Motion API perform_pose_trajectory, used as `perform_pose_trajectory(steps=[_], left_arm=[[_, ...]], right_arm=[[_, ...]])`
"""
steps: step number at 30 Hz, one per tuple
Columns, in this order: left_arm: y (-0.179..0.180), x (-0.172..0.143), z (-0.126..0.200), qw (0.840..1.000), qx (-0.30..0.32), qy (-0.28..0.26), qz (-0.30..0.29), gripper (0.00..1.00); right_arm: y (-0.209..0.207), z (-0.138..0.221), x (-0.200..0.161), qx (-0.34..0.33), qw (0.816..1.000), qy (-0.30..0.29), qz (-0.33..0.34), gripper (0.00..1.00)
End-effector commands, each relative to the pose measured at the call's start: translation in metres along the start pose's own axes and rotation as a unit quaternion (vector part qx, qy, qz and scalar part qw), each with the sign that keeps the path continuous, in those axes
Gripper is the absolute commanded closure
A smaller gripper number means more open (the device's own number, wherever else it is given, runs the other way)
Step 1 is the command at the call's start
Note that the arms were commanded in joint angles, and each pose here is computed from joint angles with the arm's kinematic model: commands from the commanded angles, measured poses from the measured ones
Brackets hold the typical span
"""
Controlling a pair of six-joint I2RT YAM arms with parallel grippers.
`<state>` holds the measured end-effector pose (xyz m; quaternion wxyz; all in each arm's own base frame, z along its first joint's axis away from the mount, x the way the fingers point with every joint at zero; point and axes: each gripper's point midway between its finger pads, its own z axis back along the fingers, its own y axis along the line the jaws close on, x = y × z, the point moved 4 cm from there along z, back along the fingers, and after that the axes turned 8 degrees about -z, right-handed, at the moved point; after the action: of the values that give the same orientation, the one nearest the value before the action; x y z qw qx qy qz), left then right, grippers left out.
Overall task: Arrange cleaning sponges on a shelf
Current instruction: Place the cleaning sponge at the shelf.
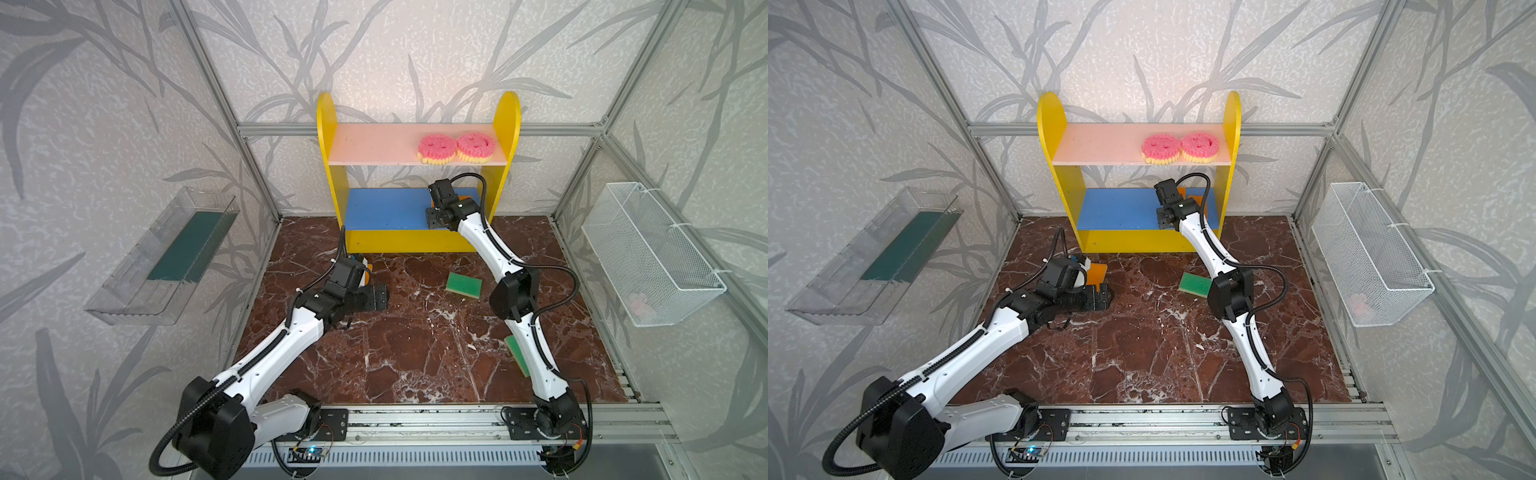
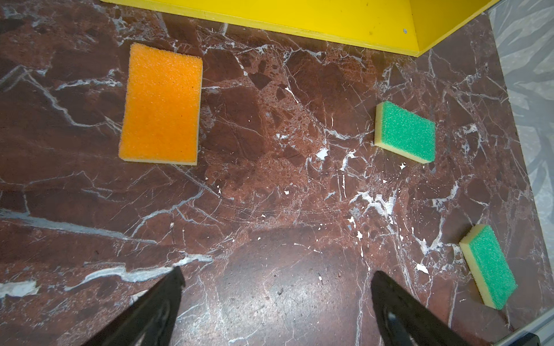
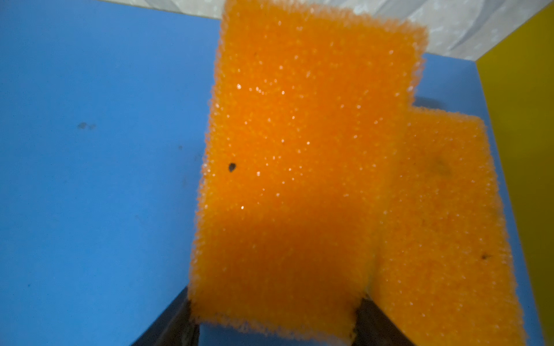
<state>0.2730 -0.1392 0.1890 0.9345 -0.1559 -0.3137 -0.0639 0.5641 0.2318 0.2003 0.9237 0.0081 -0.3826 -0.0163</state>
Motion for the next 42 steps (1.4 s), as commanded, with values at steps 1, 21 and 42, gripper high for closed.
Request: perform_pose_trajectory(steps=[1,21,42], left_arm=[[0.002,-0.002,-0.001,1.0,0.0,0.003,0.005,0.01],[0.007,0.006,0.015,1.0,0.021,-0.005,0.01,0.01],[0.012,0.001,0.052,0.999,0.02,-0.021,0.033,0.01]], right_arm=[[-0.007,0.008,0.005,-0.012,1.0,-0.004,-0.005,0.29],[-0.001,0.038,0.017,-0.005,1.0,-0.025,0.007,0.04],[-0.007,0.109,0.025,0.013,0.997,-0.071,0.022,0.01]])
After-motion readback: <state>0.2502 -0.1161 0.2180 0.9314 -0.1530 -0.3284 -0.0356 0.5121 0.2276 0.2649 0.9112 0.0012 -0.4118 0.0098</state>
